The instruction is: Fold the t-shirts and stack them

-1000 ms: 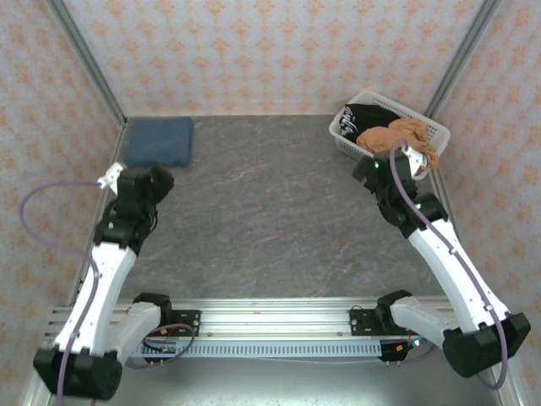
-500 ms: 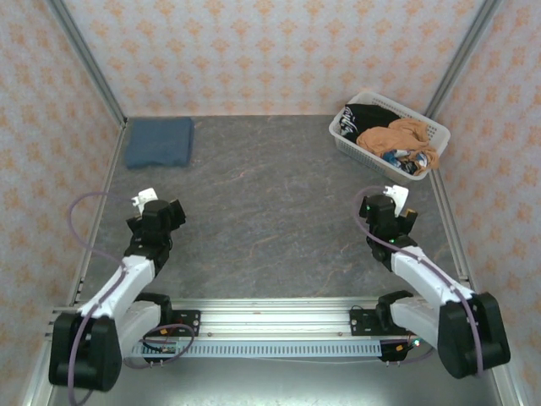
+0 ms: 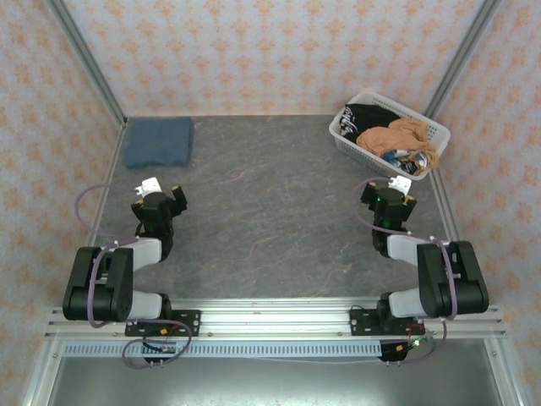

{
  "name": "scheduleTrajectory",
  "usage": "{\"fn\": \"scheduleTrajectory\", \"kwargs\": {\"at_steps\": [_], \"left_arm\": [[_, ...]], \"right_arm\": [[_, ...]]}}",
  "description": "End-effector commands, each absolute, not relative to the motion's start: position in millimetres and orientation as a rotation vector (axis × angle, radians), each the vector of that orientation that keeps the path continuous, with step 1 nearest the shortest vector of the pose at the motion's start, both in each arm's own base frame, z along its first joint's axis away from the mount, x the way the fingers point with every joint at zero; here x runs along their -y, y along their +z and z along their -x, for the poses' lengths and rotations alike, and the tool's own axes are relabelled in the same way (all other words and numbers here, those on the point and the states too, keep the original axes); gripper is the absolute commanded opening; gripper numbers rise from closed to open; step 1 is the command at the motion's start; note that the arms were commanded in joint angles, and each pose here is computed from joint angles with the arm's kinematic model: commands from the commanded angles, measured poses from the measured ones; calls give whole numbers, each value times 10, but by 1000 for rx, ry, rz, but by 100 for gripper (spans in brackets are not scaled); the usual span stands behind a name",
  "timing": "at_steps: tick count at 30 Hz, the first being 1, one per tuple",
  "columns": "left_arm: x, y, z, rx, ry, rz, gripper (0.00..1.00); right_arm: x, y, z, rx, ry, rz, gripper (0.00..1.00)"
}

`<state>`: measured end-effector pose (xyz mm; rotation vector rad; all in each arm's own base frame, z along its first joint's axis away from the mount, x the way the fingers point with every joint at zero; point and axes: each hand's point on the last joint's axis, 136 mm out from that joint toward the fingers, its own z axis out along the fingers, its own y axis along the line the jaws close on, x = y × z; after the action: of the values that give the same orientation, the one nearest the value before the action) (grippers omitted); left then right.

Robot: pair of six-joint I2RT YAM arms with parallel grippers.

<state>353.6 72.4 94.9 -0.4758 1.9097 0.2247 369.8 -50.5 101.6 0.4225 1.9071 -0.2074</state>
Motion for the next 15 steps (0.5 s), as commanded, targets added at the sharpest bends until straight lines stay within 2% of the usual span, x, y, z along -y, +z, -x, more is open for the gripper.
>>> {"fn": "scheduleTrajectory", "kwargs": {"at_steps": [1, 6, 15], "left_arm": [[-592, 1115, -3633, -1826, 227, 384, 100], [-483, 997, -3822, -1882, 232, 314, 100], [-482, 969, -3845, -1922, 241, 313, 100]], "right_arm": [[502, 995, -3765, -1846, -127, -429, 99], [456, 928, -3847, -1880, -114, -399, 99], [449, 909, -3875, -1911, -143, -393, 99]]}}
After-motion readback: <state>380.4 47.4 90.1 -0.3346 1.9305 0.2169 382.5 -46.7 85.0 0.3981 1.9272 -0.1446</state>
